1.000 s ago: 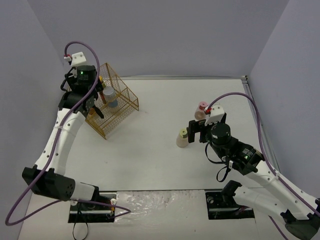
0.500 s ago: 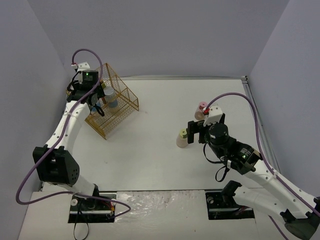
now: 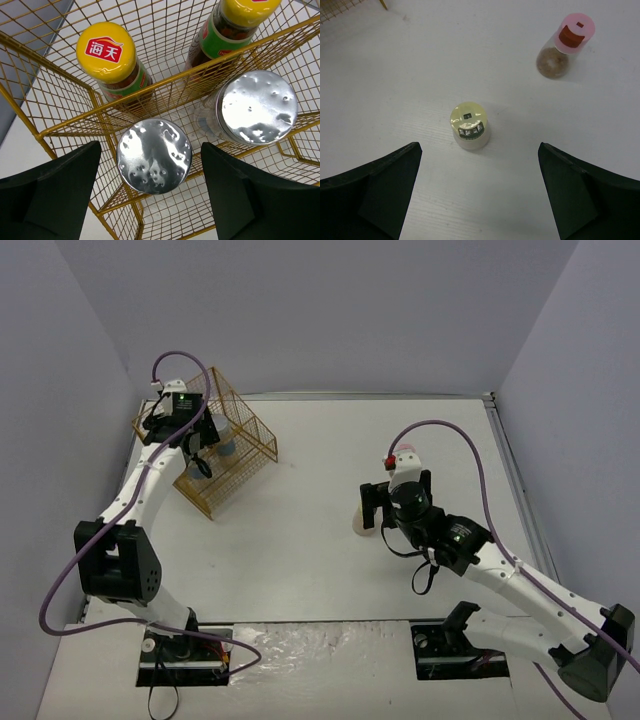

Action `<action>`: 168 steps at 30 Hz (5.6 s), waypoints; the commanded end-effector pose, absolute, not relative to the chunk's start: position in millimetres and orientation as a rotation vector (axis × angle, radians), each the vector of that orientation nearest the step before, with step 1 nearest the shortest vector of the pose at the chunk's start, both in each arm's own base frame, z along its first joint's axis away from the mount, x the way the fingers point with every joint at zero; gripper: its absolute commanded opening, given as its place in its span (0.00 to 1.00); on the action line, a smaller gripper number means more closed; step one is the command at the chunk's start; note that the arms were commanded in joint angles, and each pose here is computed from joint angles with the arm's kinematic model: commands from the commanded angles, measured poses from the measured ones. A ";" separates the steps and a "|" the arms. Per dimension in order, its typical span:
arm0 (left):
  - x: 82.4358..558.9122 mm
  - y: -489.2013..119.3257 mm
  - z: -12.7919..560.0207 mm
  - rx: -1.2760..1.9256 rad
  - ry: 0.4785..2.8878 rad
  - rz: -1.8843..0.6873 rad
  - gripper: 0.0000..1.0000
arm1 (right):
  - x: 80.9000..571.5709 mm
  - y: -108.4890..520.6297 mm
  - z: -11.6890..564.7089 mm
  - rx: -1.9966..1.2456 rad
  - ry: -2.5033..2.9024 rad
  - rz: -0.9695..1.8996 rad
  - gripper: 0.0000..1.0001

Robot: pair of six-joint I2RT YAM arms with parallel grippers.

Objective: Organize the condiment bottles

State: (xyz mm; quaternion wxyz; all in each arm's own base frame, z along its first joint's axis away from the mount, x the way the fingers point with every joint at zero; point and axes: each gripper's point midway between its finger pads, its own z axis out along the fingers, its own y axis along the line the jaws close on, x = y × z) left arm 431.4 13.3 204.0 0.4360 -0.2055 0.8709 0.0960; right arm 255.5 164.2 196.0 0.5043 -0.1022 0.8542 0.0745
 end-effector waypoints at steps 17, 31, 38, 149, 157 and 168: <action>344.8 -33.5 300.7 -0.148 2.005 -0.134 0.97 | 301.3 193.9 112.6 -0.275 2.176 0.156 0.80; 301.7 -44.9 244.9 -0.093 2.025 -0.219 0.97 | 314.9 193.8 92.1 -0.334 2.217 0.161 0.53; 299.9 -51.3 245.4 -0.059 1.977 -0.259 0.97 | 317.9 211.1 99.1 -0.393 2.207 0.229 0.17; 289.6 -12.0 240.1 -0.199 1.972 -0.077 0.97 | 481.9 76.0 96.8 0.242 2.224 0.022 0.52; 290.3 -14.2 240.1 -0.191 1.971 -0.089 0.97 | 457.6 136.4 98.3 0.067 2.242 0.097 0.14; 290.1 -18.3 243.1 -0.173 1.957 -0.114 0.97 | 356.9 329.6 123.1 -0.484 2.158 0.357 0.12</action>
